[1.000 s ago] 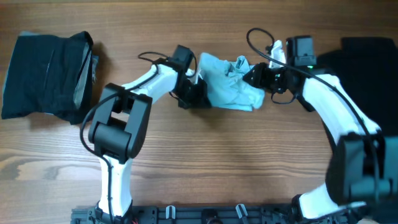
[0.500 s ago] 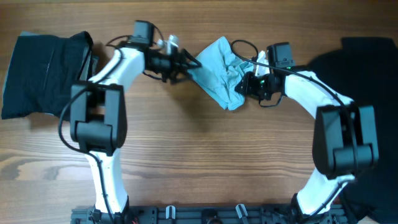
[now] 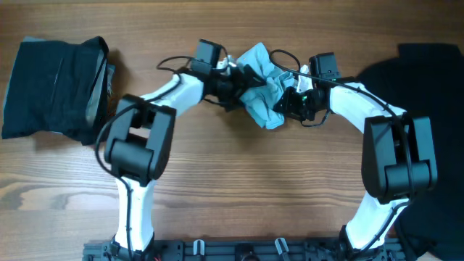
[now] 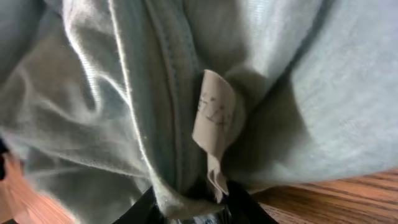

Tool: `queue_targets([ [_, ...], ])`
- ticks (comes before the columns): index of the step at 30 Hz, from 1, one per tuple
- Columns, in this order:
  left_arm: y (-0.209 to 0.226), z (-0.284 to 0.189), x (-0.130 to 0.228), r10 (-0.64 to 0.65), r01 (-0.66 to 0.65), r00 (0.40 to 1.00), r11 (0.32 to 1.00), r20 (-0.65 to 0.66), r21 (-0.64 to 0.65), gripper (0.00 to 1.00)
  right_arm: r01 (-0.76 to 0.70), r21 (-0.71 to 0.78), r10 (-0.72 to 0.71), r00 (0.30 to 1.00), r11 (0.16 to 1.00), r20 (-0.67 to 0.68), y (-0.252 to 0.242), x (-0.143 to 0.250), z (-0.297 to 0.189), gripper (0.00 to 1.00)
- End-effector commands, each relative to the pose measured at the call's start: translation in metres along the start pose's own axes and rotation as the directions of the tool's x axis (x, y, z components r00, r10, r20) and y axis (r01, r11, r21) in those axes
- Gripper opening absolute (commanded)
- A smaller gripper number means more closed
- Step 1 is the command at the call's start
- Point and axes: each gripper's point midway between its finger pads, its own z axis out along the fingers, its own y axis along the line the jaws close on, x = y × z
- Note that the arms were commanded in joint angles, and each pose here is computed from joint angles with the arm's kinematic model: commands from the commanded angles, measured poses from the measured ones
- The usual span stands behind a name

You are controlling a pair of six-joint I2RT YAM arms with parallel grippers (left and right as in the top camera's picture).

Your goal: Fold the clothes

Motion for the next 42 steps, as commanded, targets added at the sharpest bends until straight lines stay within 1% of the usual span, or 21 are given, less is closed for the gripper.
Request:
queue_targets([
  [1, 0.081, 0.057, 0.013, -0.148, 0.144, 0.989, 0.978, -0.017, -0.148, 0.75, 0.002, -0.002, -0.002, 0.999, 1.000, -0.052, 0.005, 0.015, 0.012, 0.30],
  [3, 0.088, 0.059, 0.013, -0.155, 0.151, 0.988, 0.975, -0.011, -0.162, 0.48, 0.011, -0.003, -0.011, 0.998, 1.000, -0.058, 0.008, 0.017, 0.014, 0.30],
  [5, 0.092, 0.056, 0.009, -0.154, 0.152, 0.988, 0.973, 0.004, -0.172, 0.16, 0.021, -0.002, -0.021, 0.998, 1.000, -0.066, 0.011, 0.021, 0.016, 0.27],
  [6, 0.093, 0.054, 0.007, -0.163, 0.161, 0.987, 0.972, 0.006, -0.171, 0.12, 0.016, 0.000, -0.016, 0.997, 1.000, -0.073, 0.011, 0.022, 0.016, 0.26],
  [9, 0.106, 0.035, -0.004, -0.213, 0.214, 0.977, 0.959, 0.028, -0.186, 0.08, 0.012, 0.016, -0.011, 0.995, 1.000, -0.104, 0.006, 0.031, 0.005, 0.27],
  [12, 0.105, 0.005, -0.024, -0.158, 0.166, 0.986, 0.972, 0.059, -0.167, 0.04, 0.058, 0.017, -0.056, 0.992, 0.998, -0.109, 0.008, 0.036, -0.018, 0.28],
  [17, 0.046, -0.122, -0.050, 0.092, -0.068, 0.979, 0.989, 0.184, -0.132, 0.04, 0.191, -0.021, -0.188, 0.978, 0.981, 0.092, 0.037, 0.011, -0.088, 0.37],
  [19, -0.006, -0.198, -0.046, 0.211, -0.190, 0.931, 0.977, 0.296, -0.100, 0.04, 0.187, -0.031, -0.179, 0.969, 0.982, 0.172, 0.049, -0.001, -0.104, 0.37],
  [21, -0.051, -0.277, -0.039, 0.299, -0.292, 0.837, 0.952, 0.458, -0.086, 0.04, 0.171, -0.041, -0.160, 0.968, 0.984, 0.191, 0.052, -0.005, -0.107, 0.38],
  [22, -0.061, -0.305, -0.035, 0.313, -0.312, 0.798, 0.946, 0.514, -0.092, 0.04, 0.167, -0.042, -0.156, 0.969, 0.985, 0.191, 0.052, -0.005, -0.106, 0.37],
  [24, -0.069, -0.385, -0.023, 0.326, -0.326, 0.673, 0.937, 0.663, -0.129, 0.04, 0.168, -0.043, -0.157, 0.969, 0.985, 0.192, 0.052, -0.005, -0.106, 0.37],
  [28, -0.025, -0.476, -0.024, 0.309, -0.229, 0.525, 0.949, 0.793, -0.218, 0.04, 0.146, -0.063, -0.133, 0.974, 0.987, 0.181, 0.055, -0.003, -0.106, 0.37],
  [30, 0.026, -0.505, -0.036, 0.253, -0.091, 0.507, 0.966, 0.824, -0.241, 0.04, 0.151, -0.086, -0.134, 0.976, 0.985, 0.172, 0.060, 0.000, -0.105, 0.37],
  [31, 0.056, -0.507, -0.044, 0.189, -0.020, 0.532, 0.977, 0.825, -0.211, 0.05, 0.152, -0.092, -0.135, 0.976, 0.984, 0.171, 0.061, 0.000, -0.105, 0.37],
  [32, 0.072, -0.504, -0.048, 0.151, 0.021, 0.551, 0.981, 0.820, -0.195, 0.08, 0.139, -0.093, -0.122, 0.978, 0.986, 0.169, 0.061, 0.000, -0.105, 0.37],
  [34, 0.134, -0.497, -0.060, 0.044, 0.198, 0.587, 0.960, 0.809, -0.196, 0.26, 0.128, -0.103, -0.110, 0.980, 0.986, 0.166, 0.062, 0.001, -0.105, 0.37],
  [35, 0.162, -0.494, -0.065, 0.008, 0.273, 0.591, 0.939, 0.806, -0.209, 0.43, 0.118, -0.104, -0.100, 0.981, 0.988, 0.165, 0.062, 0.001, -0.105, 0.37],
  [36, 0.188, -0.490, -0.070, -0.021, 0.339, 0.594, 0.913, 0.804, -0.227, 0.68, 0.112, -0.105, -0.094, 0.982, 0.988, 0.164, 0.062, 0.001, -0.105, 0.36],
  [38, 0.231, -0.468, -0.079, -0.114, 0.406, 0.630, 0.892, 0.768, -0.201, 1.00, 0.116, -0.124, -0.096, 0.983, 0.985, 0.158, 0.065, 0.002, -0.106, 0.41],
  [40, 0.237, -0.451, -0.079, -0.178, 0.399, 0.663, 0.906, 0.727, -0.142, 1.00, 0.127, -0.162, -0.102, 0.983, 0.979, 0.152, 0.072, 0.004, -0.107, 0.46],
  [42, 0.236, -0.455, -0.073, -0.203, 0.411, 0.660, 0.903, 0.724, -0.121, 1.00, 0.145, -0.219, -0.115, 0.983, 0.965, 0.145, 0.084, 0.008, -0.112, 0.49],
])
